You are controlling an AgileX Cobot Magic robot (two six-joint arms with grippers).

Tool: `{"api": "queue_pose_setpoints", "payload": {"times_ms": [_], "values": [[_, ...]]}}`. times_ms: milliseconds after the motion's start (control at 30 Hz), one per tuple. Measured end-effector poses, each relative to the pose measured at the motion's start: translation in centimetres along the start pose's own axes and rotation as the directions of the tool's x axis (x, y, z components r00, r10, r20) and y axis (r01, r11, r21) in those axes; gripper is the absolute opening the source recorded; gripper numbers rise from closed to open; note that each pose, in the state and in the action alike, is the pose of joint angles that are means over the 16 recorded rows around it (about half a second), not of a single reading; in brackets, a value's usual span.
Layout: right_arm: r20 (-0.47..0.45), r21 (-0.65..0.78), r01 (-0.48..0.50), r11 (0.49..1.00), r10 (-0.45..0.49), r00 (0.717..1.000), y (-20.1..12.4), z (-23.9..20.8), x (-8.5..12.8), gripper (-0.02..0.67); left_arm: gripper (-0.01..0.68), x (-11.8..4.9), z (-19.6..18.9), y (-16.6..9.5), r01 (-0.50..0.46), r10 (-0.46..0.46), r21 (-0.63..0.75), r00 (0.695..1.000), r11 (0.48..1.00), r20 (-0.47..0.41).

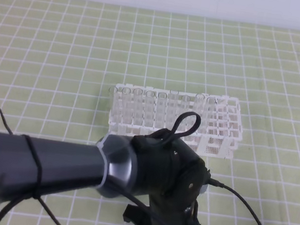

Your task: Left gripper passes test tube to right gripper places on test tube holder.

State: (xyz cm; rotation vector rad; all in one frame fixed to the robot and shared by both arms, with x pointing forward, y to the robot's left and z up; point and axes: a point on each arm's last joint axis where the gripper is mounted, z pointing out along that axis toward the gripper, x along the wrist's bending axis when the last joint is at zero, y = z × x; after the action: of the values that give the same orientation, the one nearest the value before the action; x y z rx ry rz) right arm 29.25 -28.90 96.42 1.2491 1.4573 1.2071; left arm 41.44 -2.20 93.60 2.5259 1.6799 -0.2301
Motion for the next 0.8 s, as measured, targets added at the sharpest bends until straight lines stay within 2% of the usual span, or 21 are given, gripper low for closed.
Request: {"api": "queue_pose_setpoints", "payload": {"times_ms": [300, 400, 500, 633, 800], "values": [[0.000, 0.000, 0.000, 1.000, 0.000, 1.000, 0.0, 0.0, 0.0, -0.018, 0.058, 0.0, -0.6, 0.1, -0.027, 0.027, -0.040, 1.000, 0.999, -0.003], [0.000, 0.000, 0.000, 1.000, 0.000, 1.000, 0.0, 0.0, 0.0, -0.018, 0.021, -0.2, -1.6, 0.1, -0.057, 0.057, -0.092, 0.998, 0.994, 0.001], [0.000, 0.000, 0.000, 1.000, 0.000, 1.000, 0.0, 0.0, 0.0, -0.018, 0.022, -0.4, -3.0, 0.0, -0.106, 0.108, -0.174, 0.994, 0.979, 0.003], [0.000, 0.000, 0.000, 1.000, 0.000, 1.000, 0.0, 0.0, 0.0, -0.018, 0.022, -0.4, -5.3, -0.7, -0.191, 0.200, -0.317, 0.980, 0.929, -0.004], [0.000, 0.000, 0.000, 1.000, 0.000, 1.000, 0.0, 0.0, 0.0, -0.018, 0.022, 0.3, -8.2, -2.6, -0.303, 0.344, -0.523, 0.939, 0.796, -0.019]]}}
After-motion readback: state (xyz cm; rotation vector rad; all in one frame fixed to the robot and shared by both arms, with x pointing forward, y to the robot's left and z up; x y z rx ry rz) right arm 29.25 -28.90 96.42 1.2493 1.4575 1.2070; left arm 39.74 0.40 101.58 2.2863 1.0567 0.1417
